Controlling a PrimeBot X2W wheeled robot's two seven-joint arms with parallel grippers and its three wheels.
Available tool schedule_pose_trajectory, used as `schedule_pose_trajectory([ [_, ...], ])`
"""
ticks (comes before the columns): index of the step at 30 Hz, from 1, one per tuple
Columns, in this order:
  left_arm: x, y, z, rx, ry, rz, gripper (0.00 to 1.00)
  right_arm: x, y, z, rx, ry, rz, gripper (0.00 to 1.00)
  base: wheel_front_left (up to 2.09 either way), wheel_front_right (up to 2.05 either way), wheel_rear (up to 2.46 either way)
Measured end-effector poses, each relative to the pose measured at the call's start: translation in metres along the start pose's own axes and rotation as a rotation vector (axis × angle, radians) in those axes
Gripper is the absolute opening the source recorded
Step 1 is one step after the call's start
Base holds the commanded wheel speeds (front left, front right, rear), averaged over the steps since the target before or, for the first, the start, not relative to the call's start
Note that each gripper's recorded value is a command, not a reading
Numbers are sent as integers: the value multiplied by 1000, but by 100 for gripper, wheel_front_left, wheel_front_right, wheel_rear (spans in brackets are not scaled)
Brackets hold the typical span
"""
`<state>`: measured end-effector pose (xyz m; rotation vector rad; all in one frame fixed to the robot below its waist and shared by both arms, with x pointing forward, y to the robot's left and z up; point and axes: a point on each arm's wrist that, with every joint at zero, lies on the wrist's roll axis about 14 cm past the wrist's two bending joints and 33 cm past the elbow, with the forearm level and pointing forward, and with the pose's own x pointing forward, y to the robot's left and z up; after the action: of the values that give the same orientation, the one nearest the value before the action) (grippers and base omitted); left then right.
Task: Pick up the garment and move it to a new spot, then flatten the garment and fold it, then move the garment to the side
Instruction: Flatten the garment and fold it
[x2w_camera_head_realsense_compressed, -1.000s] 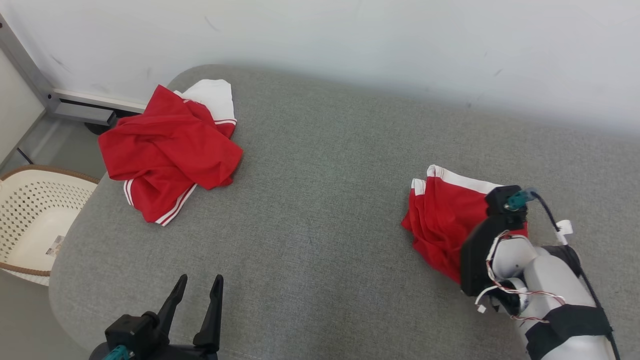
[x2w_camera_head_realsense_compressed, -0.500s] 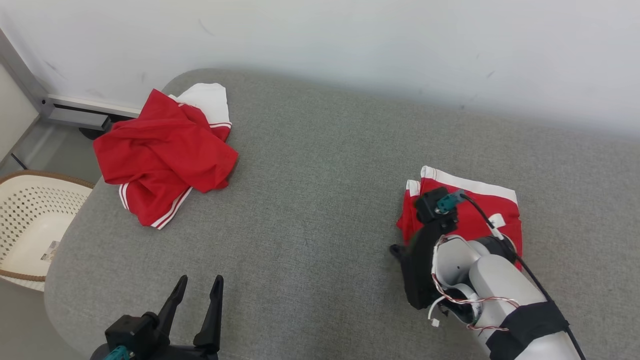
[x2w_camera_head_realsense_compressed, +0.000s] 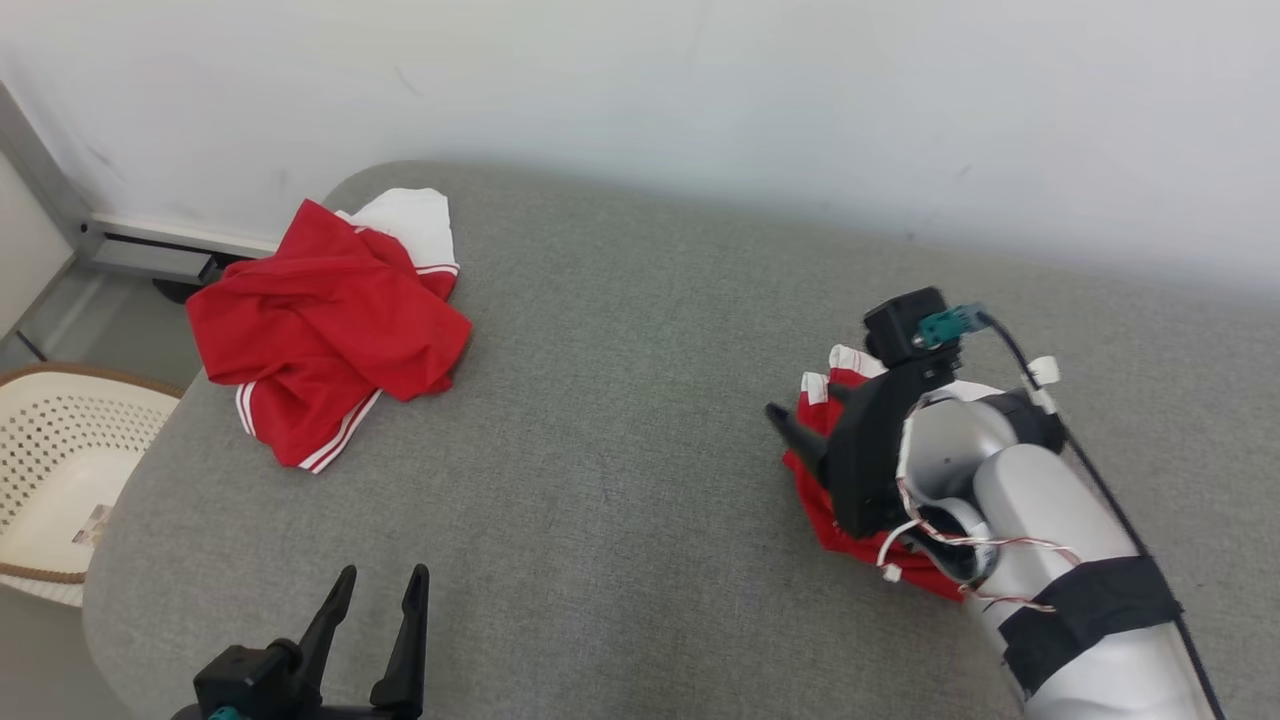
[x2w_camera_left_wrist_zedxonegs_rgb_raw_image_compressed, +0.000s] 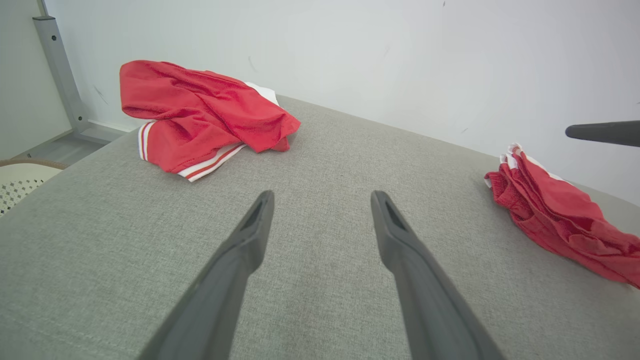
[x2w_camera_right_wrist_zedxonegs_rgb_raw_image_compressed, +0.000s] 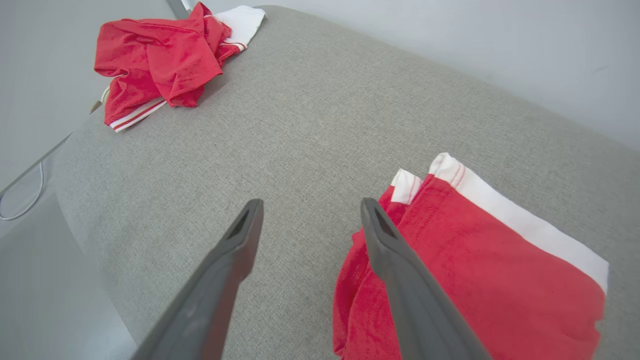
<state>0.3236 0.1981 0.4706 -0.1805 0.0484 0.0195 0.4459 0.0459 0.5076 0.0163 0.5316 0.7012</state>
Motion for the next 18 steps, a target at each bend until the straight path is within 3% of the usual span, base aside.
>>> schedule_pose_trajectory([
  [8, 2, -11, 0, 6, 3, -43, 100, -40, -80, -3, 123, -29, -235, 100, 0, 0, 0],
  [18, 11, -22, -6, 11, 32, -84, 100, -71, -140, -61, 334, 70, -391, 100, 0, 0, 0],
])
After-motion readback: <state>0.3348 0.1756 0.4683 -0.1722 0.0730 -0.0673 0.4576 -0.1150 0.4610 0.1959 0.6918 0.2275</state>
